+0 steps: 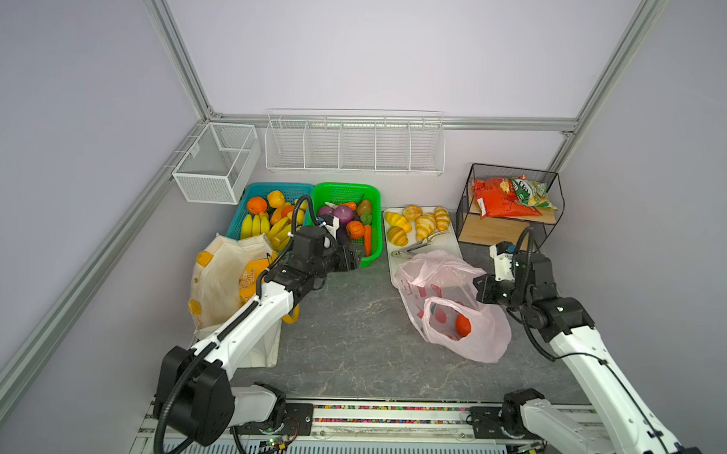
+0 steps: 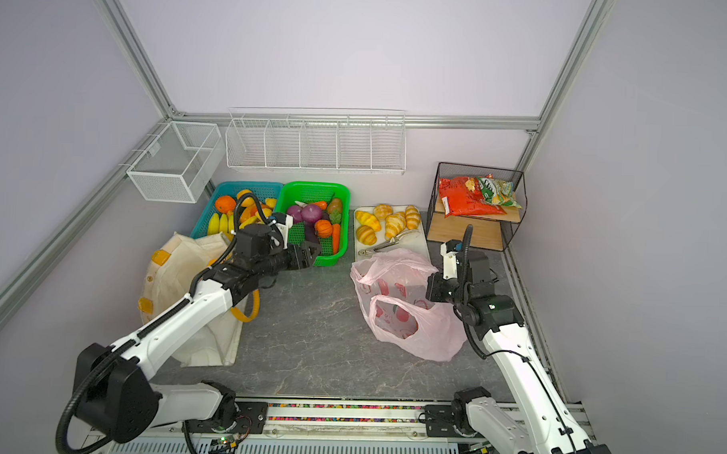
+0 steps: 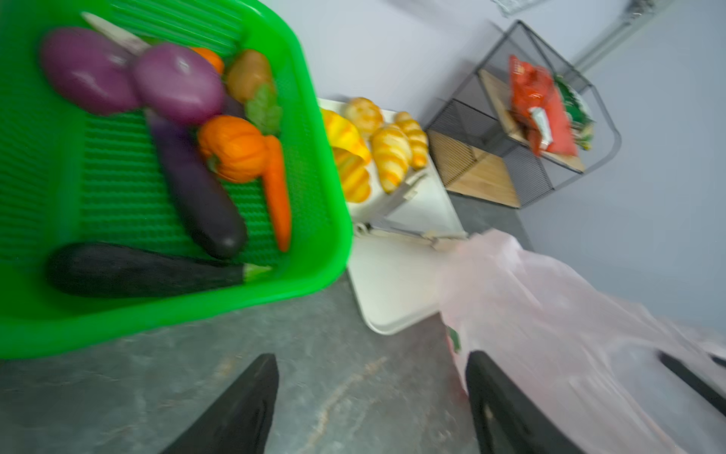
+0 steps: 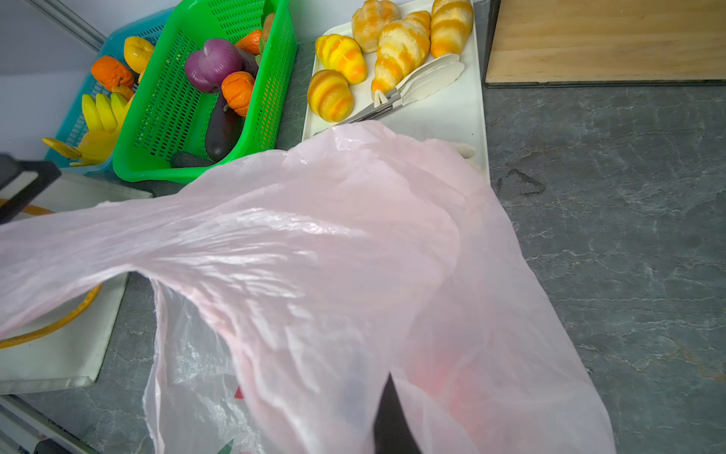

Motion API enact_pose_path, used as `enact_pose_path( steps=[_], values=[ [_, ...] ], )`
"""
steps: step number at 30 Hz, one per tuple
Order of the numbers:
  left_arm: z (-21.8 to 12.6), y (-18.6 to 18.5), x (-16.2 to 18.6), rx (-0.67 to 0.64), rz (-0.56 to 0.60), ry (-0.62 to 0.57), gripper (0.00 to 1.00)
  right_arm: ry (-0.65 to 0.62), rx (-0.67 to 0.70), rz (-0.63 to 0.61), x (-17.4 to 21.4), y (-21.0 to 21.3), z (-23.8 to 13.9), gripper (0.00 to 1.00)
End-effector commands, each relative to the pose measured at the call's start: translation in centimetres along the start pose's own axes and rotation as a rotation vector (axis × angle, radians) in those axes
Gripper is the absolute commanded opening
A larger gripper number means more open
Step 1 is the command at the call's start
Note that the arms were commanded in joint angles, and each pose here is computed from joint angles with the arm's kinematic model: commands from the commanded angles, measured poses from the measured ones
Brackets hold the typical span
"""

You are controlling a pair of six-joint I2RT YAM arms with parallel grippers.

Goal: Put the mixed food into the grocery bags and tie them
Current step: 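Reach the left gripper into the green basket toward the orange pumpkin, then grasp the orange pumpkin with the left gripper and lift it toward the bag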

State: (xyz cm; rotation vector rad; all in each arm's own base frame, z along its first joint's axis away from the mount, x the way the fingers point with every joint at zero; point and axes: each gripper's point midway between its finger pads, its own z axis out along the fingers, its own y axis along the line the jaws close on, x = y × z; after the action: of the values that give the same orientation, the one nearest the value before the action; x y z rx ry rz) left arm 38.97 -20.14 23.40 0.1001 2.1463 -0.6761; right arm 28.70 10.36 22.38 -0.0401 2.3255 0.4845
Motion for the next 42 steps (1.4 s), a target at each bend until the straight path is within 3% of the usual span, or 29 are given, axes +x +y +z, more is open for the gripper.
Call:
enact_pose_path(
  steps=[1,9,16,33,37,42],
  values=[
    [4.0,4.4,-0.3,-0.209,0.129,0.049,0.77,-0.016,-0.035,0.006,-0.3,0.4,0.5,0.06],
    [13.3,8.1,-0.6,-0.369,0.195,0.238,0.77,-0.027,-0.035,0.008,-0.4,0.1,0.6,0.06],
    [18.2,9.2,0.7,-0.371,0.183,0.326,0.78,-0.032,-0.044,0.014,-0.5,0.0,0.8,0.06],
    [23.4,10.2,0.5,-0.361,0.174,0.303,0.79,-0.02,-0.076,0.029,-0.2,0.4,1.2,0.06],
    [23.6,10.4,0.3,-0.367,0.174,0.291,0.76,-0.017,-0.071,0.029,0.0,0.2,1.3,0.06],
    [23.5,10.3,-0.3,-0.371,0.173,0.272,0.64,-0.017,-0.079,0.035,0.0,0.4,1.4,0.06]
  ],
)
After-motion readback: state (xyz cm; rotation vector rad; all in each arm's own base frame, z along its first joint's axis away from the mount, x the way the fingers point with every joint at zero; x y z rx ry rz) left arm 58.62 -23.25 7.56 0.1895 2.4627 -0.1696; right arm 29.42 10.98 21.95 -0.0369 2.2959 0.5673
